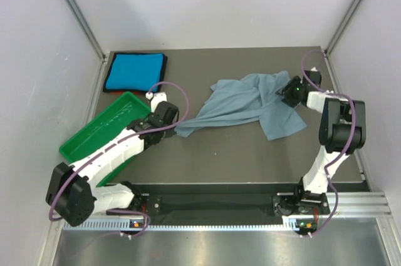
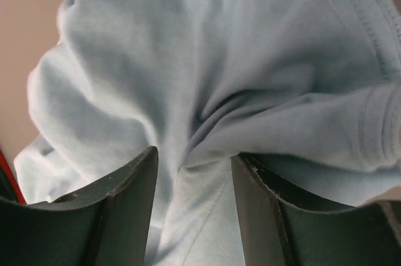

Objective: Fold and stack the t-shirts
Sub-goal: Flatten the tshirt out

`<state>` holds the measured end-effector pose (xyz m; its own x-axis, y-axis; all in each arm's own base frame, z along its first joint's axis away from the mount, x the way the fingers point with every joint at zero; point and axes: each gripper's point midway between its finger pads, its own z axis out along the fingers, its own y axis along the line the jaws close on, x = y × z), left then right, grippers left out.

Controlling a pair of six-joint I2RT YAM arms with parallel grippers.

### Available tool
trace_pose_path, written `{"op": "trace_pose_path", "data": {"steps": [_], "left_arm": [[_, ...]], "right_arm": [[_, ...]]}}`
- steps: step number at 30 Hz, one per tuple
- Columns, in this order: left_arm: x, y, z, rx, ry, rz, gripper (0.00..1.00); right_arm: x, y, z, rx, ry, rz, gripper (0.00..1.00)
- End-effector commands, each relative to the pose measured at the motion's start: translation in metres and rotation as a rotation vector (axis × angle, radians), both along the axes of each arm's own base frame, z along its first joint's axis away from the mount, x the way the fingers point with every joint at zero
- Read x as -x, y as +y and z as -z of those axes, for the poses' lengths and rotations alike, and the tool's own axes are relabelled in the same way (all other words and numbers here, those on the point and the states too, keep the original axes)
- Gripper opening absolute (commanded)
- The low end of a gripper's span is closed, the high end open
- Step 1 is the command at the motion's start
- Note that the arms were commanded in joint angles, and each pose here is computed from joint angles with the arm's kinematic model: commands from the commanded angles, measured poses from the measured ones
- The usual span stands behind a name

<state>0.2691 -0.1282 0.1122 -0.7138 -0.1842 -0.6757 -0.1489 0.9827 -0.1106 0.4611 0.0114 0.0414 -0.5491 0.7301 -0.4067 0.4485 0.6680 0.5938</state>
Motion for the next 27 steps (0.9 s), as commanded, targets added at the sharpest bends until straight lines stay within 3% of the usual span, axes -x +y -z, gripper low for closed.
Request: {"op": "trace_pose_path", "data": {"steps": [1,5,13,19,27], "left_arm": [[-0.009,-0.014,-0.009,0.061,-0.036,0.051,0.0],[-0.004,-0.034,-0.005,0.144,-0.026,0.15,0.0],[0.003,-0.041,0.002,0.164,0.005,0.193,0.0],[0.008,-0.043,-0.001,0.19,-0.007,0.218,0.0],[0.009,-0.043,-0.004,0.198,-0.02,0.225,0.0]], "right_arm": [[-0.026,0.008,-0.037,0.042,-0.085,-0.067,0.51],[-0.007,-0.013,-0.06,0.113,-0.018,0.004,0.52],[0.064,-0.068,-0.085,0.205,0.11,0.171,0.53],[0.117,-0.083,-0.057,0.192,0.172,0.228,0.45],[0.131,-0.098,-0.03,0.219,0.208,0.245,0.44]]}}
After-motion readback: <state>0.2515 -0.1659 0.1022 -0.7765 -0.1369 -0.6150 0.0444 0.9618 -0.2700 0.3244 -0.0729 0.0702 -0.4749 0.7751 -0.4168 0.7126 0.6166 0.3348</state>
